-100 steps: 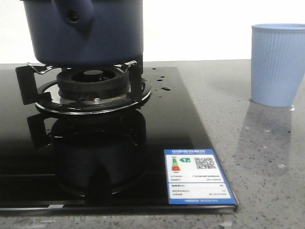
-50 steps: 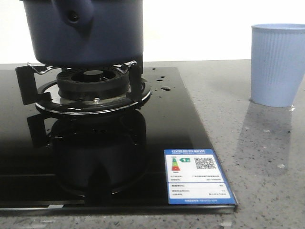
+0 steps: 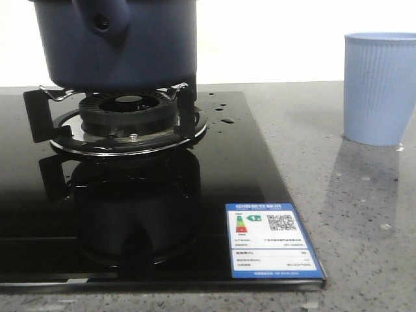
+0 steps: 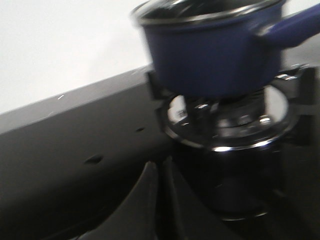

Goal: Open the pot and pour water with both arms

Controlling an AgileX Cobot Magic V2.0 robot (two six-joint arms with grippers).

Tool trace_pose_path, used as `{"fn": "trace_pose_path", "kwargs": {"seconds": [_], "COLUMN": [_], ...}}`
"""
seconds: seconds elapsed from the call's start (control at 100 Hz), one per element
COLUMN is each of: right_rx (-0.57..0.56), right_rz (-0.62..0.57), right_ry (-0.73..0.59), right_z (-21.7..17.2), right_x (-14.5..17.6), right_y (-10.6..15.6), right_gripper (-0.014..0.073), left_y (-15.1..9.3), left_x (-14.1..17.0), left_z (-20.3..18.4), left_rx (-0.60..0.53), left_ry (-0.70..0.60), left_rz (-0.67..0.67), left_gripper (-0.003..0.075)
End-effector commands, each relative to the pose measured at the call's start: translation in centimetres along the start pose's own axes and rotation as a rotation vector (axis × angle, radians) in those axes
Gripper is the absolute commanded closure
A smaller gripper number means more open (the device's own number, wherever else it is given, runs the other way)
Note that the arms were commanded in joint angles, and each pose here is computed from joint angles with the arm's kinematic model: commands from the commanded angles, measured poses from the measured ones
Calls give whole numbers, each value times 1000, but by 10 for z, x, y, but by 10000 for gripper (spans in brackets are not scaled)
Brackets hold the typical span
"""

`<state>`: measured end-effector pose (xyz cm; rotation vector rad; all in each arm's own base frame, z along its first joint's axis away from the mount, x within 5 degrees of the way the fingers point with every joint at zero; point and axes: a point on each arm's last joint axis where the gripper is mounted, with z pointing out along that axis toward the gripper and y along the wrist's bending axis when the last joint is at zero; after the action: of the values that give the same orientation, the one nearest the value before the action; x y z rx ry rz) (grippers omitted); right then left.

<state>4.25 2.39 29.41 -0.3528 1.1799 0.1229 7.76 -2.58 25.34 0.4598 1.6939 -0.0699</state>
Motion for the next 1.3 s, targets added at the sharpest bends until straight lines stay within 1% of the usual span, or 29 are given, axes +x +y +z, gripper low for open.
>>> {"fn": "trace_pose_path", "kwargs": {"seconds": [0.0,0.08,0.15,0.27,0.35,0.44,0.56,0.65,0.78,1.29], "right_rx": [-20,-20,-20,-20,-20,-20,-21,-21,-21,-21], "right_rz": [0,0,0,0,0,0,0,0,0,0], "right_ry": [-38,-38,-38,-38,-38,-38,-39,-39,-39,-38], "right_z": [2,2,2,2,2,2,2,2,2,2], "right_x": [-9,-9,-9,-9,-9,-9,-9,-9,-9,-9], "right_y": [1,1,1,1,1,1,1,1,1,1], "right_gripper": [661,661,661,661,661,661,661,661,661,661], "left_y": [8,6,2,-2,-3,-4,-6,-8,-7,-7], "left_x": [-6,5,20,43,51,60,74,85,85,85], "left_z": [-2,-5,-8,-12,-15,-17,-14,-14,-14,-14], "left_rx": [-102,-123,-130,-150,-166,-176,-184,-172,-188,-188], "left_ry": [-127,-203,-230,-232,-218,-152,-28,95,89,87], "left_rz": [-49,-19,-22,-58,-82,-88,-101,-113,-93,-92], "left_gripper": [739,739,739,739,739,739,739,739,739,739]}}
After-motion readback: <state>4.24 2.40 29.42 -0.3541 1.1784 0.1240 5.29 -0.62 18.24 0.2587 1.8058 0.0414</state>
